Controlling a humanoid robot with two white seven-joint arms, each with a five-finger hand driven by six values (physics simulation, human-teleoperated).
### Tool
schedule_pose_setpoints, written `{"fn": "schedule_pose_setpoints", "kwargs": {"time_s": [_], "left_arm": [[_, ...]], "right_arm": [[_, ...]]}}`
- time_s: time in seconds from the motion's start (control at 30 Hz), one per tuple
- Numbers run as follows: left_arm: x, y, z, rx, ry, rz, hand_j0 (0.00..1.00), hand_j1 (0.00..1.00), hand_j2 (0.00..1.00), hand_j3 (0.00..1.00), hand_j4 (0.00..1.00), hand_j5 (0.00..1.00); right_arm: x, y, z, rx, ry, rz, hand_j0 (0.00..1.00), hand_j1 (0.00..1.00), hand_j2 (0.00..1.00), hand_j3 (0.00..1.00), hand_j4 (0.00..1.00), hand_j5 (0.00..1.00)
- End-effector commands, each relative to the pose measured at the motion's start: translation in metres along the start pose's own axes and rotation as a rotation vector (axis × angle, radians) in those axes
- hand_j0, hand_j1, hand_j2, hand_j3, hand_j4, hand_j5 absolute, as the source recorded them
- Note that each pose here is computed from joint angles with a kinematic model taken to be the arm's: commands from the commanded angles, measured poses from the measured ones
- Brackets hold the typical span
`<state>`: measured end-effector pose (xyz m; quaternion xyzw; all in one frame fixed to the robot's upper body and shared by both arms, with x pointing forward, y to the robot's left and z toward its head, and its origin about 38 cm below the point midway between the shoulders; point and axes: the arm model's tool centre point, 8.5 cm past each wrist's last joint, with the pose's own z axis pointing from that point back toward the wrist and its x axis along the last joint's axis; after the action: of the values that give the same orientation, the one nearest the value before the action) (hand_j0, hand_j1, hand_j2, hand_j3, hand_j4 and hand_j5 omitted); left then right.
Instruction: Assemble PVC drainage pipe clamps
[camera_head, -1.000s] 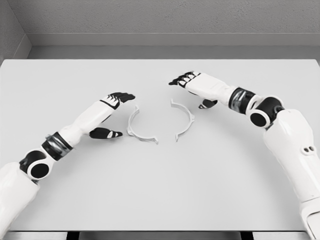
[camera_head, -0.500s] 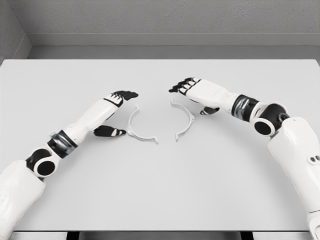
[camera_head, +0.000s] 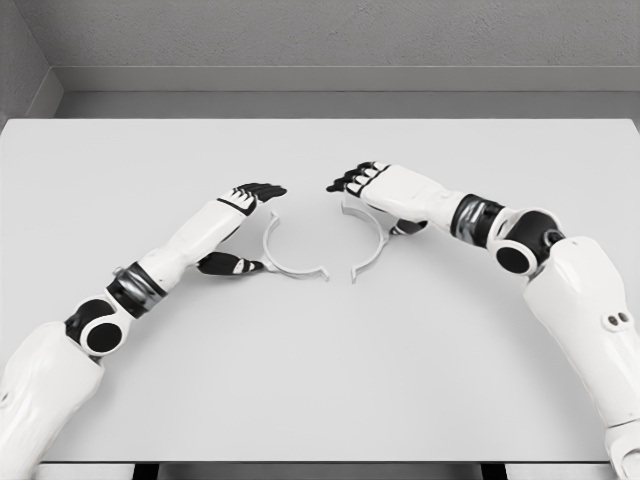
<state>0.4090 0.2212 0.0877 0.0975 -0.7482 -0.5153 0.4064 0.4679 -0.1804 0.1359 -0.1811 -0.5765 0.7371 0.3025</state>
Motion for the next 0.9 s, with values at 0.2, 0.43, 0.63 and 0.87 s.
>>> {"fn": "schedule_pose_setpoints", "kwargs": {"time_s": [0.2, 0.43, 0.63, 0.87], "left_arm": [[-0.02, 0.015, 0.001, 0.002, 0.045, -0.017, 1.0, 1.0, 1.0, 1.0, 1.0, 1.0], [-0.016, 0.017, -0.013, 0.014, 0.028, -0.014, 1.0, 1.0, 1.0, 1.0, 1.0, 1.0], [-0.014, 0.016, -0.015, 0.014, 0.022, -0.012, 1.0, 1.0, 1.0, 1.0, 1.0, 1.0], [-0.015, 0.02, -0.017, 0.019, 0.022, -0.017, 1.0, 1.0, 1.0, 1.0, 1.0, 1.0]], "right_arm": [[0.01, -0.001, -0.008, -0.009, -0.019, -0.008, 1.0, 1.0, 1.0, 1.0, 1.0, 1.0], [0.013, 0.004, -0.009, -0.003, -0.028, -0.015, 1.0, 1.0, 1.0, 1.0, 1.0, 1.0], [0.019, 0.0, -0.004, -0.018, -0.038, 0.001, 1.0, 1.0, 1.0, 1.0, 1.0, 1.0], [0.017, -0.015, 0.011, -0.066, -0.009, 0.025, 1.0, 1.0, 1.0, 1.0, 1.0, 1.0]]}}
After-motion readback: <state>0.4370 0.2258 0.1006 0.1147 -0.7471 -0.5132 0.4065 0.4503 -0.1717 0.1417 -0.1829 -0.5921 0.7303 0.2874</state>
